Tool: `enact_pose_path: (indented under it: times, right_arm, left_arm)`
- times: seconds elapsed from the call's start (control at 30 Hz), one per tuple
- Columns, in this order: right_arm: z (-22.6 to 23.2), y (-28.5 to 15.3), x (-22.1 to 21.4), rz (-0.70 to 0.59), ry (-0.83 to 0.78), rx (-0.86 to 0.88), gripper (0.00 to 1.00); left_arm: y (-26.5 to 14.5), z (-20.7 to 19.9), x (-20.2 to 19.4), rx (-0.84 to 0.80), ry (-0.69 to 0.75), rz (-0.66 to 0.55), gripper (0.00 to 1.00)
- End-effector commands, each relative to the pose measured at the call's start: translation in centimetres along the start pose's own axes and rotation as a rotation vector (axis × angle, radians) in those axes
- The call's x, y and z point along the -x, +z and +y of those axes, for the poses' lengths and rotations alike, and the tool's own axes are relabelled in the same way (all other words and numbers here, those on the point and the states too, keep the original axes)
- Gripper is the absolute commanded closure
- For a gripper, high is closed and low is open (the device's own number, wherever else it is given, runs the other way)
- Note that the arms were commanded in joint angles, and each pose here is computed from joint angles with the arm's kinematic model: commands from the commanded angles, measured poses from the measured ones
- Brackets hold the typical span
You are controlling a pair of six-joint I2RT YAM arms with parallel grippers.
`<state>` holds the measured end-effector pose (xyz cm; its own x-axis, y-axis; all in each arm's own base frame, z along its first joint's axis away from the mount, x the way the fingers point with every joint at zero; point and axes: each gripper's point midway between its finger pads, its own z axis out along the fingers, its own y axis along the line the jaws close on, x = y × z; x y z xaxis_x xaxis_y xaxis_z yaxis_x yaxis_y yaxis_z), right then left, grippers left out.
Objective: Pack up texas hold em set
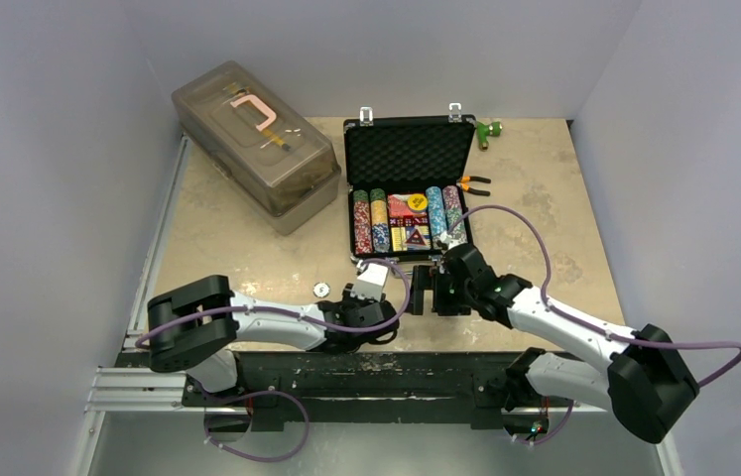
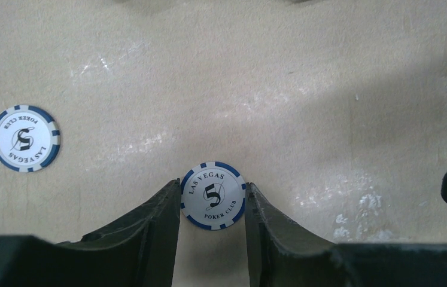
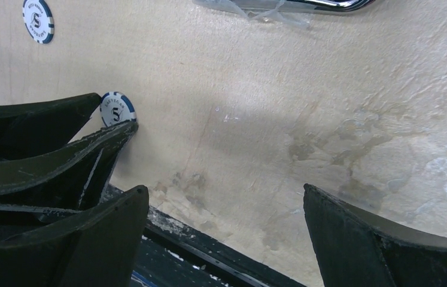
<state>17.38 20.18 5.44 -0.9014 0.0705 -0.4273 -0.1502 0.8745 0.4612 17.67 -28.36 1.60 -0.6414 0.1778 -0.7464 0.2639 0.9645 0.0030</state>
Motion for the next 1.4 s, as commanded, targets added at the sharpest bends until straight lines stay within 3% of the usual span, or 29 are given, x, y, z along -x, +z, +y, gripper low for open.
enact_pose_path:
  times: [0.0,0.63,1.03,1.13,1.27,1.37]
  right_arm:
    - [1.6,0.7,0.5,-0.003,0.049,0.073,0.01]
    - [3.4,2.1,0.7,0.041,0.063,0.149,0.01]
    - [2.0,2.7,0.7,0.037,0.023,0.077,0.01]
    - [0.9,2.3,0.2,0.041,-0.035,-0.015,0.01]
    - [1.1,1.2,-1.2,0.051,-0.169,-0.146,0.03]
    - [1.1,1.0,-2.4,0.084,-0.213,-0.207,0.10]
  left_arm:
    - [-1.3,2.4,-1.7,0.047,0.108,0.090,0.77]
    - [-2.5,1.9,2.3,0.024,0.108,0.025,0.77]
    - [-2.6,1.8,3.6,0.003,0.087,0.029,0.76]
    - [-3.4,2.0,3.4,-0.013,0.040,0.051,0.68]
    - [-5.4,3.3,3.5,-0.024,-0.050,0.078,0.47]
    - [-7.0,4.0,3.9,-0.076,-0.133,0.099,0.34]
